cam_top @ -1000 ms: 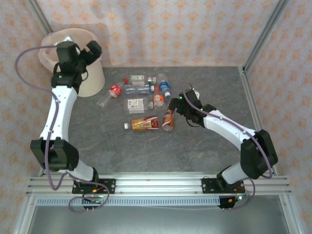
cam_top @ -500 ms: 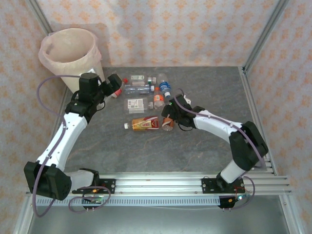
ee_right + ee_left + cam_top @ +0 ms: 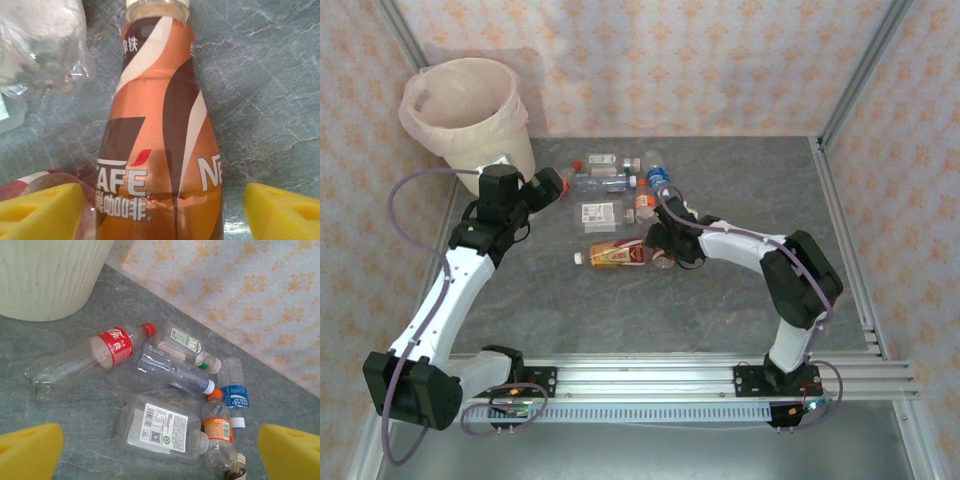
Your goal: Put the plastic bottles in the bin
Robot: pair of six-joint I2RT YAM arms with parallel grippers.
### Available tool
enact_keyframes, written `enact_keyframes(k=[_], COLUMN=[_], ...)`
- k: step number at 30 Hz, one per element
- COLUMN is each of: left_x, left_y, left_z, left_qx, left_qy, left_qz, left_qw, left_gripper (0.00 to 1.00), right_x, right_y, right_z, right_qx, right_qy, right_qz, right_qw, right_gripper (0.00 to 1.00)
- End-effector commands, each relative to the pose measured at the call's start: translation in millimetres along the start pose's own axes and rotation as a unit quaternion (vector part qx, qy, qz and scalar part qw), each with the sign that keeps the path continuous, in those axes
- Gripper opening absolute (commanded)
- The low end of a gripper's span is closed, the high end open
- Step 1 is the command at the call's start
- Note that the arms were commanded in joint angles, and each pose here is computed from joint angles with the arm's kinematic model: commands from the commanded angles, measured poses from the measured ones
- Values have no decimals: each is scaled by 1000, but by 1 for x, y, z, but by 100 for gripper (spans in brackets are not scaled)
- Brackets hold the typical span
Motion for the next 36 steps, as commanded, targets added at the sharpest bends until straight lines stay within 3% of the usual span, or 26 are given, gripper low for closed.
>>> enact_keyframes(k=[1, 8, 14, 21, 24, 29, 36], left_x=[2, 4, 8, 17, 27, 49, 76], left_y=[-5, -14, -22, -32, -38, -47, -57], left_z=[1, -1, -4, -9, -15, -38, -77], left_qx=[2, 5, 17, 30, 45, 90, 216], left_qy=[4, 6, 13, 20, 18, -9, -2], left_qz=[-2, 17, 34, 60, 83, 134, 219], left_qw=[1000, 1000, 999, 998, 995, 987, 952], left_gripper=[100, 100, 100, 100, 100, 100, 100], right_x=[8, 15, 11, 4, -1, -6, -16], right_y=[-12, -16, 0, 27, 43, 69, 83], right_z=[-2, -11, -13, -10, -5, 14, 36], right_qx=[15, 32, 21, -8, -42, -160, -270], right_qy=[22, 10, 33, 70, 89, 143, 182], right_qz=[32, 19, -22, -69, -100, -153, -235], right_qw=[999, 999, 999, 995, 990, 965, 916], right_gripper=[81, 72, 52, 47, 46, 45, 43])
Point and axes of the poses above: each hand's point on the last joint's axis, 136 mm out from that joint toward the fingers, its own y axis back along the fingers, its own z axis along the line the jaws close on, x = y × z, the point moved 9 cm from there along y, back along the fingers, and after that the axes turned 15 degrees about y, right-handed, at the moved point
